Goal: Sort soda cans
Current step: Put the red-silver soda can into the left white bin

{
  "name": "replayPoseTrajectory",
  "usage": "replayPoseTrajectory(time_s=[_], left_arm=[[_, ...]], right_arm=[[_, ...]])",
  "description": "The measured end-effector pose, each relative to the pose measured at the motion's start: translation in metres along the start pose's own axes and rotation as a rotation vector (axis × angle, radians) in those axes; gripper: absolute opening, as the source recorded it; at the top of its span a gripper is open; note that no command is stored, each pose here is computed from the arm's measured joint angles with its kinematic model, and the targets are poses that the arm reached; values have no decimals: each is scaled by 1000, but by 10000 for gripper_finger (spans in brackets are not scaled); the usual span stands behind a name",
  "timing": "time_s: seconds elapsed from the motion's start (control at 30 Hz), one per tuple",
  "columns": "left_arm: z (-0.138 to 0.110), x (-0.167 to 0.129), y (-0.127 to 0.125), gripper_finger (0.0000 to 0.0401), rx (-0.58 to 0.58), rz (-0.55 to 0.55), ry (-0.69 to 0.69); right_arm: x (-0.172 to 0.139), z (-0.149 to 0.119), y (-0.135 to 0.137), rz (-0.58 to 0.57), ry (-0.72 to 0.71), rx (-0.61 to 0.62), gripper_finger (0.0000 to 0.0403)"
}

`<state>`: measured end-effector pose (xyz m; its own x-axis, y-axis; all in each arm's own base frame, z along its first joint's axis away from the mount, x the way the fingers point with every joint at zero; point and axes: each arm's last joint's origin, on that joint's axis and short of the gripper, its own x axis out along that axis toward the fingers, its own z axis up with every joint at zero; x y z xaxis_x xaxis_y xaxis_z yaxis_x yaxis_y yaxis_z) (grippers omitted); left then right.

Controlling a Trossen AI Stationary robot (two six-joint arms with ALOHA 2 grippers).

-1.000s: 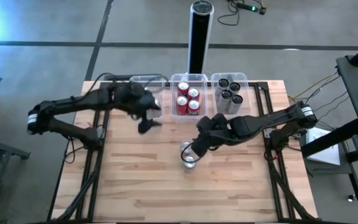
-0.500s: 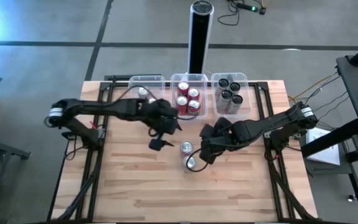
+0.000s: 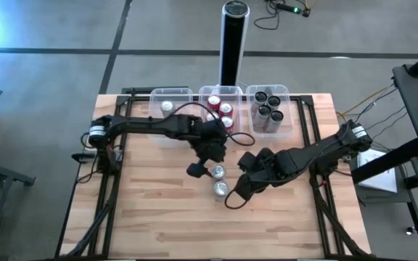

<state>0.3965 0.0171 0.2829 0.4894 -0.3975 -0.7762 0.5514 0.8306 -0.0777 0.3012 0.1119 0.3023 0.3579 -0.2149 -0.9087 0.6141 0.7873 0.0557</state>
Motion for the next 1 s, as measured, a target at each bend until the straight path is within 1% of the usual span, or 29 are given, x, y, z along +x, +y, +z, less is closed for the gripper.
replayPoseTrajectory(time_s=[0.1,0.2,0.33,0.4,0.8,1.0], left_arm=[[-2,6,2,358,1,-7,11],[-4,15,5,362,14,-13,23],[-9,24,10,366,17,35,76],[-12,30,12,366,21,37,99],[-22,57,19,366,-16,1,126],[-22,66,15,366,-25,2,128]], right_arm=[[1,-1,0,-5,0,9,368],[2,0,-1,-29,-31,16,368],[3,-1,-2,-38,-39,40,368],[3,-1,-1,-37,-40,51,368],[3,-1,-1,-35,-41,89,368],[3,-1,-1,-34,-41,95,368]])
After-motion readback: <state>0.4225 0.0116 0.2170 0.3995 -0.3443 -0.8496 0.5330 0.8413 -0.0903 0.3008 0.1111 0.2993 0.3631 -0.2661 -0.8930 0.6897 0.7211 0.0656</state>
